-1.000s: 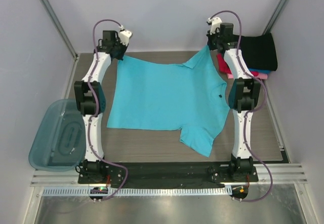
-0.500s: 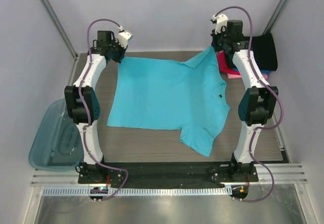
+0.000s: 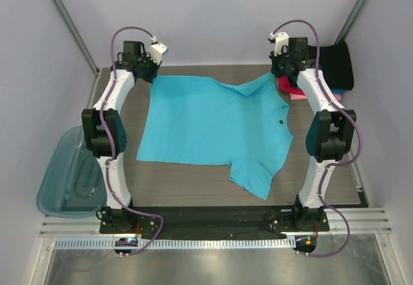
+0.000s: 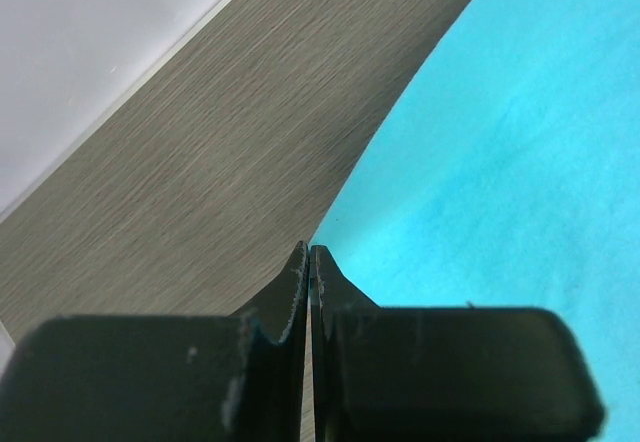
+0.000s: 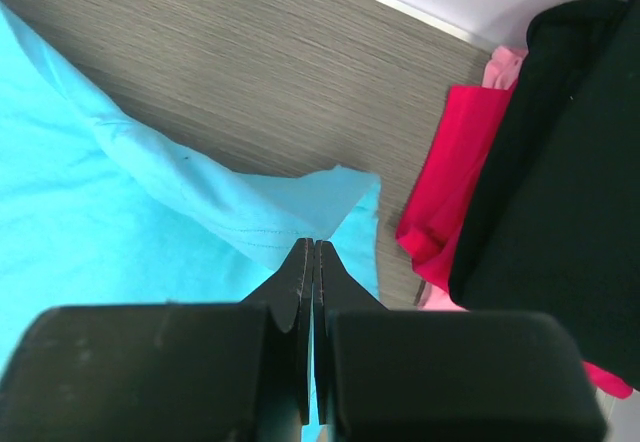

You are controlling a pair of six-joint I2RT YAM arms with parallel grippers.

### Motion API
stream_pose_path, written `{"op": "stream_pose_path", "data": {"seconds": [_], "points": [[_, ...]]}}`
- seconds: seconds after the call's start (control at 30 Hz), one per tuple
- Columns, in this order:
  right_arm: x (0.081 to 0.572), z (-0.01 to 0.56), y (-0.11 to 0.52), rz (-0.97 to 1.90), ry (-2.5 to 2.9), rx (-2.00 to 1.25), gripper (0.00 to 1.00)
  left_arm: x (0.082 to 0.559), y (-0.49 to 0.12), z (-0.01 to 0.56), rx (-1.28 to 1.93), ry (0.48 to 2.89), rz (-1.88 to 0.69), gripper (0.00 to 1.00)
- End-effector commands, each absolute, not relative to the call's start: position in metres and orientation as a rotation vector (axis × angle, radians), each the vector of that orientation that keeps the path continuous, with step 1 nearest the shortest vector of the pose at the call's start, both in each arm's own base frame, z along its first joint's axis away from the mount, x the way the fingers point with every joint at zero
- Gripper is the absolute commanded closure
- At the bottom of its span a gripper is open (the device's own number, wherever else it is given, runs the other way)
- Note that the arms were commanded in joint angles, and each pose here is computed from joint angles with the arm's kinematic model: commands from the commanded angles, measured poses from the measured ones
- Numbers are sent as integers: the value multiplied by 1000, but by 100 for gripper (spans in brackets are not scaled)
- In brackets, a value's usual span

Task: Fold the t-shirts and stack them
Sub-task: Fold the tshirt

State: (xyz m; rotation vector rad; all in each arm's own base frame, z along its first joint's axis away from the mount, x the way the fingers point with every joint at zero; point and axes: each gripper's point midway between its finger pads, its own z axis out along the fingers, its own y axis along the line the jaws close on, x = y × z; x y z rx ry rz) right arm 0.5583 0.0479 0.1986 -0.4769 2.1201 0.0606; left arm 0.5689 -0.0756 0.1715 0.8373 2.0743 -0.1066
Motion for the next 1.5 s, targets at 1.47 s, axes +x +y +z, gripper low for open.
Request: {"op": "stream_pose_path", "data": {"seconds": [1.47], "points": [[391, 198, 65, 292, 2258, -380, 99, 468, -40, 108, 1177, 2242, -190, 100]]}}
